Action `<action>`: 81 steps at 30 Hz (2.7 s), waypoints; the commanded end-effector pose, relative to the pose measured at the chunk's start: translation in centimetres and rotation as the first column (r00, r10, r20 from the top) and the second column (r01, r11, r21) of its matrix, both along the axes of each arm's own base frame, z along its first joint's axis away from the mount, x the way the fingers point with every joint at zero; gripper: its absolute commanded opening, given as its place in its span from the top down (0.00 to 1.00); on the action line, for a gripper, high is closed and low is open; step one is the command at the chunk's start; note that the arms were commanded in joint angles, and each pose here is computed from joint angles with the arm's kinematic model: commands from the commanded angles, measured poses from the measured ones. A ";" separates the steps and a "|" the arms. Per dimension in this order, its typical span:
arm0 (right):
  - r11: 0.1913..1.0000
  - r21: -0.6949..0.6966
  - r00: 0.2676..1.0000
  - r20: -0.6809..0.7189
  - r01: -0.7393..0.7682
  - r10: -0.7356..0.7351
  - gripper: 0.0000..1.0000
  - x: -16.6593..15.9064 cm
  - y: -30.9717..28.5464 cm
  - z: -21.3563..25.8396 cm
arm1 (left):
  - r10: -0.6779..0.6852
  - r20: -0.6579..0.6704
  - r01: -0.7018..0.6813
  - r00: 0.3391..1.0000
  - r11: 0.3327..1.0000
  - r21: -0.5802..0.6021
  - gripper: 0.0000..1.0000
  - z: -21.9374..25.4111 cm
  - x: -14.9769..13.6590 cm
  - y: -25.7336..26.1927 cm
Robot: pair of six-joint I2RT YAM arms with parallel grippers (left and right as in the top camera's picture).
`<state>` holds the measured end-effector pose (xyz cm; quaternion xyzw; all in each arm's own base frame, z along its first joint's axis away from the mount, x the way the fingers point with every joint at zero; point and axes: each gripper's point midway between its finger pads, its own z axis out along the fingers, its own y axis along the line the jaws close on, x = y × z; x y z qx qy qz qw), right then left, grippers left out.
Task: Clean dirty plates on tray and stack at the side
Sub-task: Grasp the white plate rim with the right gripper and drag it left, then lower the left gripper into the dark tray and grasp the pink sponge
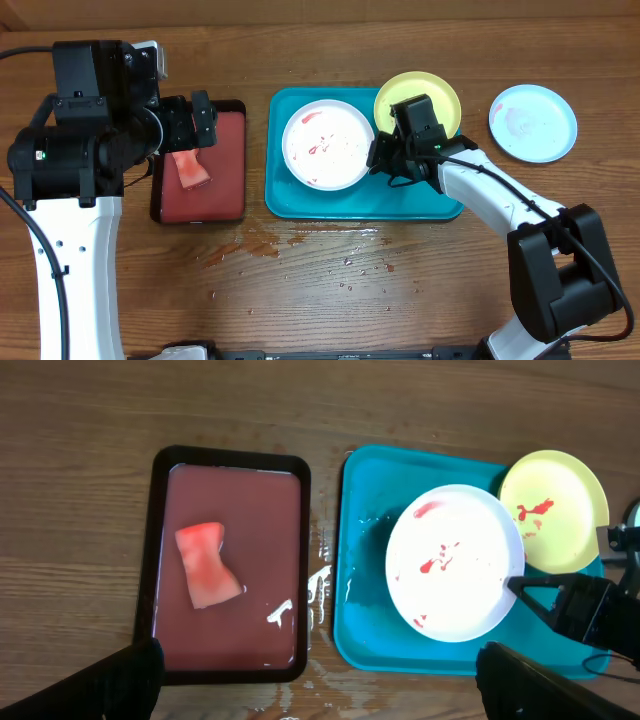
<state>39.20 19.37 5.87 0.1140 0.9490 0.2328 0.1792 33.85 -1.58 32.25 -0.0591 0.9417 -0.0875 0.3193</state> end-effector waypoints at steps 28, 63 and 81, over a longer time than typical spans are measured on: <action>0.990 -0.028 0.987 0.084 -0.136 0.138 0.20 0.3 1.3 8.7 | -0.031 0.013 0.031 0.999 1.000 0.006 0.00 0.3 -0.2 -0.4; 0.948 -0.257 0.982 -0.019 -0.187 0.189 0.00 -7.9 -4.8 13.5 | 0.252 -0.183 -0.224 0.950 0.962 0.158 0.00 -13.0 -0.4 4.2; 0.948 -0.258 0.982 -0.026 -0.189 0.189 0.00 -8.0 -4.9 13.4 | 0.172 -0.327 -0.150 0.929 0.984 0.091 0.05 -25.6 3.7 4.5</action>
